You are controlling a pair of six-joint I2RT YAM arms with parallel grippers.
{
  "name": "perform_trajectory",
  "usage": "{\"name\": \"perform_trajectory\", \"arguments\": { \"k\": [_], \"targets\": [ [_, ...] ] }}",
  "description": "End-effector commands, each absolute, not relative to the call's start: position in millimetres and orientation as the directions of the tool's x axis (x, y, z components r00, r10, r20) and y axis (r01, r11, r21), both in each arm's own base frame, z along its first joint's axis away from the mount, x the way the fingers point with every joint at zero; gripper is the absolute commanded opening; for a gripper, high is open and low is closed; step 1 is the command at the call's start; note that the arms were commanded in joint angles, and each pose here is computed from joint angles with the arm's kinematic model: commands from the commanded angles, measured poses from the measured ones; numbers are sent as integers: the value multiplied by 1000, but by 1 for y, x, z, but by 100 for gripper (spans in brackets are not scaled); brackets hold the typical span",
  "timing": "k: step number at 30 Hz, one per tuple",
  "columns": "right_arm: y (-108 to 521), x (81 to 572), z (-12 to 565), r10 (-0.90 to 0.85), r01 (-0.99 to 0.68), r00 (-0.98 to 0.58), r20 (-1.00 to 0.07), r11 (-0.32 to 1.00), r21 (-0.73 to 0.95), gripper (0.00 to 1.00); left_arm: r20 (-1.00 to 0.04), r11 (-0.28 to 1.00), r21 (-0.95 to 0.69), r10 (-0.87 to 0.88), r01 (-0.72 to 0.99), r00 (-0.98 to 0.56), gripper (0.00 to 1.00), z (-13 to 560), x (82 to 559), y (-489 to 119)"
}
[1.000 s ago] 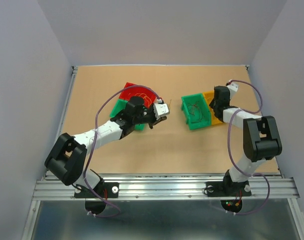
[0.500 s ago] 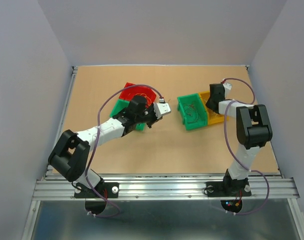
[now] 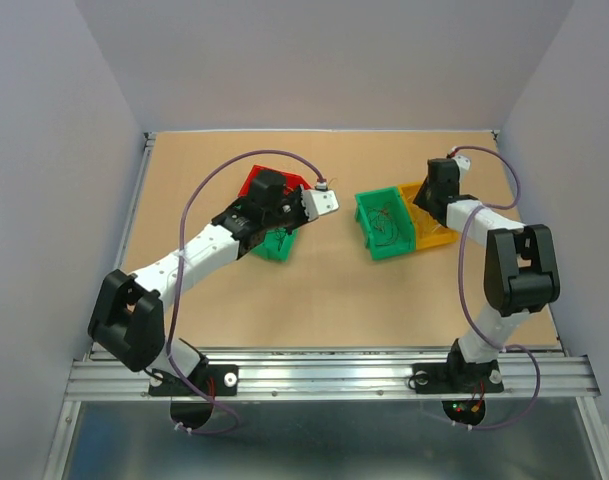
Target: Untangle the cables
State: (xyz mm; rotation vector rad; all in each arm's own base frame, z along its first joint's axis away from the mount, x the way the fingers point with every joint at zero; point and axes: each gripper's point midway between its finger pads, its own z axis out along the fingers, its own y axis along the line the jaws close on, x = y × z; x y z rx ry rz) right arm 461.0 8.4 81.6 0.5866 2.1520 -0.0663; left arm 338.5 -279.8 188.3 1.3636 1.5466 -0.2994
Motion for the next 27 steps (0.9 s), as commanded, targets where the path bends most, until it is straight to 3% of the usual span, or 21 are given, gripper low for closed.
{"name": "perform_trajectory", "arguments": {
  "k": [1,7,11,13,15,16,18,19,23,27],
  "targets": [
    [10,455,97,380,409,-486,-787,895,180,43,-741,319,511,634,798,221,0,225,352,-265],
    [17,447,122,380,364,-459,-803,905,220,63,-722,251,443,669,860,176,0,207,358,-261],
    [65,434,148,303,118,-468,-830,952,281,73,-768,170,316,623,934,146,0,191,335,-277],
    [90,428,182,263,-36,-389,-883,953,300,74,-797,122,260,587,958,142,0,190,322,-285],
    [132,402,183,227,-250,-403,-887,904,346,79,-819,70,201,560,977,128,0,187,307,-291],
    [146,395,210,235,-361,-312,-921,867,344,81,-825,53,174,552,983,117,0,184,300,-291],
    [174,366,205,226,-513,-314,-922,777,365,83,-840,23,145,531,989,111,0,183,291,-294],
    [182,361,225,250,-577,-240,-938,740,345,83,-848,0,126,519,992,108,0,182,284,-296],
    [212,335,235,258,-724,-182,-949,618,307,94,-845,-9,116,525,993,103,0,179,280,-295],
    [240,309,252,258,-839,-78,-963,506,203,94,-857,-67,51,510,996,78,0,174,266,-298]
  ]
}}
